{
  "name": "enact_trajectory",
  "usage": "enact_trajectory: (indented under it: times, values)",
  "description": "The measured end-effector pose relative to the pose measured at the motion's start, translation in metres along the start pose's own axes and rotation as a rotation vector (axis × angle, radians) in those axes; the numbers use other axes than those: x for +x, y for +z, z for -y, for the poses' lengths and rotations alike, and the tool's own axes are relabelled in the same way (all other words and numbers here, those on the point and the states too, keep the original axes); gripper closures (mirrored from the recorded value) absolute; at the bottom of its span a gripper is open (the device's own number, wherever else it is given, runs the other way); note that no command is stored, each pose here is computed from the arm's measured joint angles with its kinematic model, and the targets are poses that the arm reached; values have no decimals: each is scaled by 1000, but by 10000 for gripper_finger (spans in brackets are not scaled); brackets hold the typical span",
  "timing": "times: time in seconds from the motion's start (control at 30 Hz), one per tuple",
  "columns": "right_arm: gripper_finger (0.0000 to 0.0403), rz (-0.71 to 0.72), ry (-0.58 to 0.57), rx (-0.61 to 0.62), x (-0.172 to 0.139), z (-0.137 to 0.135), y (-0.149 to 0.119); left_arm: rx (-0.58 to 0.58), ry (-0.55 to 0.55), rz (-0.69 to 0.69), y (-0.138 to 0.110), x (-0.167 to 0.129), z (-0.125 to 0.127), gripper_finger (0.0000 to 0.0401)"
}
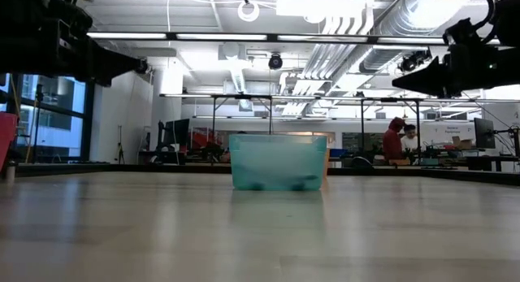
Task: Sort silverware by color (type)
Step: Return to Home Position
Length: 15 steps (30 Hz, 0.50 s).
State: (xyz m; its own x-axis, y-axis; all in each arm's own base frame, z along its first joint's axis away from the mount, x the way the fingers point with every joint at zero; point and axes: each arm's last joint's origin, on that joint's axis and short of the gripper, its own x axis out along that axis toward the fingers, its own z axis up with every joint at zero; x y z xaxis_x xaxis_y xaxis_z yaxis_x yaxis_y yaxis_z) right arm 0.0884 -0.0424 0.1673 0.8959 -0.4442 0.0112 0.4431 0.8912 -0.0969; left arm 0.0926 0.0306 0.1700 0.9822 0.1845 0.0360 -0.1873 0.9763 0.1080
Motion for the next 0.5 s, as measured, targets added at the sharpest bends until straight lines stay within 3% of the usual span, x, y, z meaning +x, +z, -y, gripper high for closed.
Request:
enact_trajectory:
  times: [0.2,0.5]
  values:
    - [403,-25,-1,4,2,0,-2,-26,3,-21,-2,2,0,401]
    - [403,-37,-2,123,2,0,-3,-129,63,-57,-5,3,-2,401]
